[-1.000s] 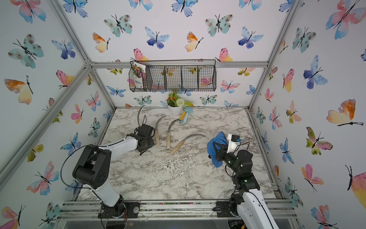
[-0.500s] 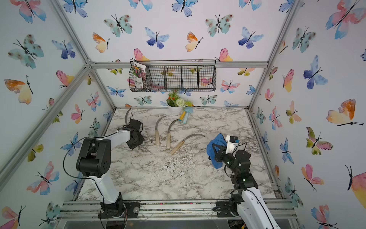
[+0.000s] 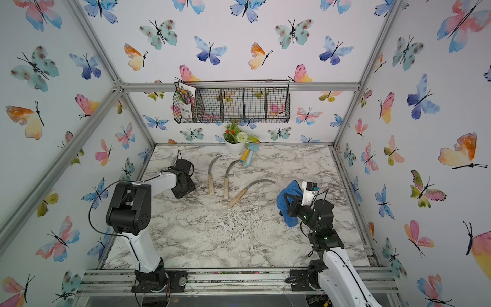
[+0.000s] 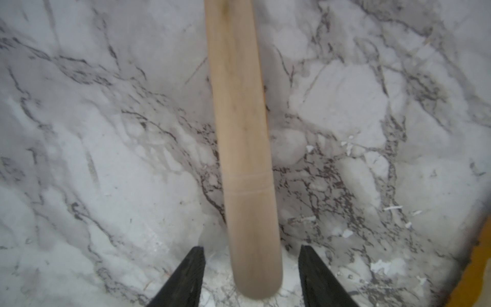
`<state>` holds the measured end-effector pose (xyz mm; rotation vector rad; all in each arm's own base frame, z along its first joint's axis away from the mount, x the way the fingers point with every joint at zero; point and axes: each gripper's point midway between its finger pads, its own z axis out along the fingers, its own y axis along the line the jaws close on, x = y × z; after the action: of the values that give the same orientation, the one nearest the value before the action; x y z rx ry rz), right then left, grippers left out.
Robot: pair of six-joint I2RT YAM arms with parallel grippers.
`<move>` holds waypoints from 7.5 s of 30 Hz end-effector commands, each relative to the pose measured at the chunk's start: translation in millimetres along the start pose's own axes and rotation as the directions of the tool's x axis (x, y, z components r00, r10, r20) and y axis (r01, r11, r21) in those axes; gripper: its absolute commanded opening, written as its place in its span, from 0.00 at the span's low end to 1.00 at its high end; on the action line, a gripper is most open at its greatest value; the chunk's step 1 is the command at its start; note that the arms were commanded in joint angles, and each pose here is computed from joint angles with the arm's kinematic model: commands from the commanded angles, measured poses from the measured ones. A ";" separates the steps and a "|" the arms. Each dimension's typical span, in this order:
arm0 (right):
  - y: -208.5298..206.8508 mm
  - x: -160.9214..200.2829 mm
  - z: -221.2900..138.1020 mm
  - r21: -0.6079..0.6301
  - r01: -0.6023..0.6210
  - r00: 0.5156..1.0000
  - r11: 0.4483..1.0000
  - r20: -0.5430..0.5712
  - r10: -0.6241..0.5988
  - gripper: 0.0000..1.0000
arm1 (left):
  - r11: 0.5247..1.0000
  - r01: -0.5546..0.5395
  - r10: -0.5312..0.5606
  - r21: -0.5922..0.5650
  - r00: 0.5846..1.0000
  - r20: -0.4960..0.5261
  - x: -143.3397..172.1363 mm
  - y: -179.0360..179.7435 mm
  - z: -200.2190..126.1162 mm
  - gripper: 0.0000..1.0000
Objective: Wipe small sickles with rags
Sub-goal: Place the small sickle at the center of the board, then pick up the small sickle from the center of the board, then wipe the small sickle.
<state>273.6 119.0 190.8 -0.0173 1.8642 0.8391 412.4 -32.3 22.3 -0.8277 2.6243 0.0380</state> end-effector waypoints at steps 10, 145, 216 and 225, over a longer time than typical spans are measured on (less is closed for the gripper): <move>8.2 -13.3 -12.1 -0.016 0.037 0.996 0.999 0.082 -0.036 0.02 | 0.971 0.007 -0.074 0.238 0.959 0.275 -30.9 -18.4 -126.1 0.74; 29.5 25.4 47.6 0.021 -0.111 0.976 0.994 -0.186 0.113 0.02 | -0.115 -0.952 0.601 0.284 0.161 0.783 306.2 -206.4 -169.8 0.00; 4.4 84.4 91.2 0.150 0.005 0.927 0.989 -0.372 0.052 0.02 | -0.148 -0.925 0.503 0.350 0.234 0.832 286.8 -196.5 -190.9 0.00; 9.1 97.7 92.2 0.153 0.027 0.912 0.988 -0.409 0.039 0.02 | -0.137 -0.937 0.426 0.322 0.237 0.873 275.3 -191.4 -213.4 0.00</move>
<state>300.0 208.8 96.1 -0.0785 2.3205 0.7676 235.2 -366.0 99.4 1.1182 1.7906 -0.6425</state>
